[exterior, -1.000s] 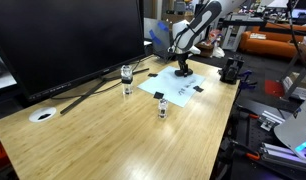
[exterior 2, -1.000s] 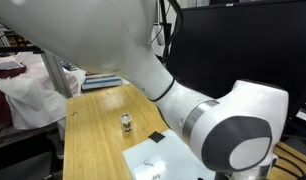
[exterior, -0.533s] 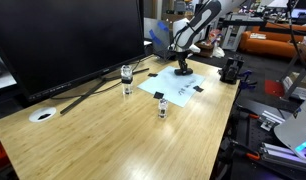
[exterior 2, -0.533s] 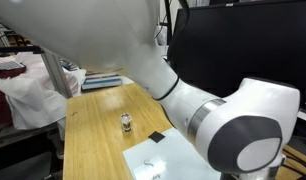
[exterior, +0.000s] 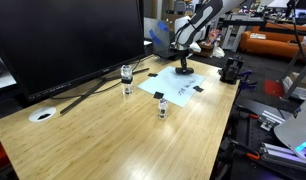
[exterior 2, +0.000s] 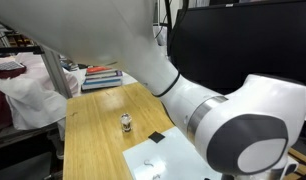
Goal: Use the eraser to wipe the white board on the table
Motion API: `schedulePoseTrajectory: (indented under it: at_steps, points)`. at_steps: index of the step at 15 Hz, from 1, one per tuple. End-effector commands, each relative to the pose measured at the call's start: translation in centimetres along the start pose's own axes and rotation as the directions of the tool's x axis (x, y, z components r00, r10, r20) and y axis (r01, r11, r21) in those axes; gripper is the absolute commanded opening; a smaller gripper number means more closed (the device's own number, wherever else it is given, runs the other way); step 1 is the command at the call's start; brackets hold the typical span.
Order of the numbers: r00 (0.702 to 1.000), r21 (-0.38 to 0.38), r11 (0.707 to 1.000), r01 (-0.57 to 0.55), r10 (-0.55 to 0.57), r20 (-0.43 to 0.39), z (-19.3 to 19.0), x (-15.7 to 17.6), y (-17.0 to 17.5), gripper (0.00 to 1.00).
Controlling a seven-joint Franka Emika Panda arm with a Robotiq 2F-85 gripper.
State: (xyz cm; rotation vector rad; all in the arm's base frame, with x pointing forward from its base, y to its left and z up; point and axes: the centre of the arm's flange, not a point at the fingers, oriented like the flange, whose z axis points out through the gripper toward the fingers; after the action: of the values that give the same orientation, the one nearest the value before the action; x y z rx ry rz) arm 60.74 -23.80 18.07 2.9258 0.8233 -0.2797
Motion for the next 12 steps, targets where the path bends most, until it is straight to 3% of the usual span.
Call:
schedulePoseTrajectory:
  at_steps: [1, 6, 12]
  points:
    - [0.98, 0.045, 0.979, -0.199, 0.199, -0.012, 2.8, -0.6, -1.7, 0.27]
    - [0.902, 0.047, 0.902, -0.429, 0.43, -0.028, 3.3, -0.8, -2.8, 0.27]
    - [0.822, 0.076, 0.827, -0.557, 0.562, -0.088, 3.4, -3.5, -6.2, 0.27]
